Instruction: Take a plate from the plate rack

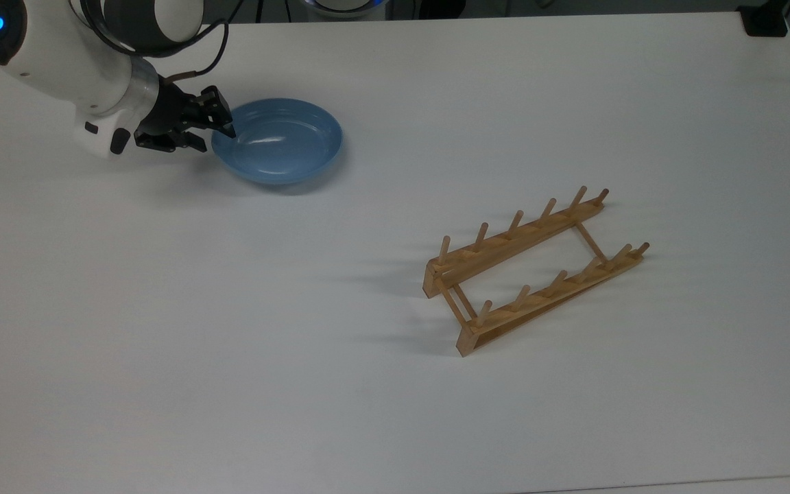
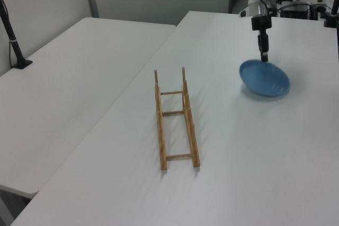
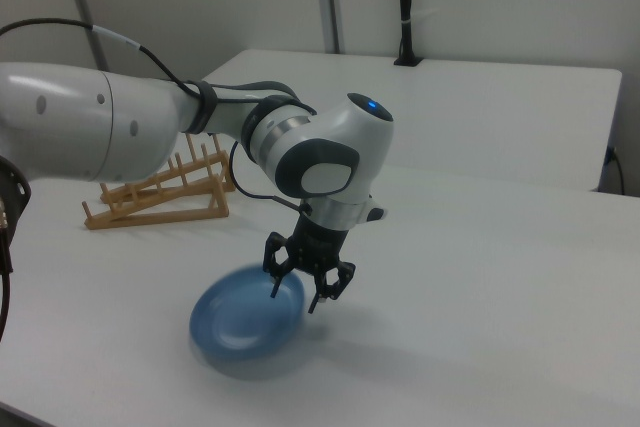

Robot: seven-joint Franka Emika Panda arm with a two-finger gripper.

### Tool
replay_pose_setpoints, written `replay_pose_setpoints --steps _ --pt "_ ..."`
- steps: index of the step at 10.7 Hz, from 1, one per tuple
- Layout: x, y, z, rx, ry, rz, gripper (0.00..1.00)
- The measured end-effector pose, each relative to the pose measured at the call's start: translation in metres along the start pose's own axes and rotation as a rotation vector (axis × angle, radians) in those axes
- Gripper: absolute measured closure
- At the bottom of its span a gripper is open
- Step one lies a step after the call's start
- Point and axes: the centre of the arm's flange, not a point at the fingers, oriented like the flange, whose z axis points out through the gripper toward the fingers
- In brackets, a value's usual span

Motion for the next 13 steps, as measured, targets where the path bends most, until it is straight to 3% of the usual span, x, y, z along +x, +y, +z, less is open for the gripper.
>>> replay_pose_setpoints --steps 3,6,8,10,13 --pt "-0.001 -0.004 -0.022 -0.026 0.034 0.009 0.0" --pt "-0.01 -0.06 -0.111 -0.11 0.174 0.128 0.0" --pt "-0.022 -0.124 -0.161 -0.117 0.226 0.239 0.0" --pt "-0.021 -0.191 -0.187 -0.121 0.271 0.352 0.0" --pt "-0.015 -0.271 -0.196 -0.23 0.299 0.511 0.0"
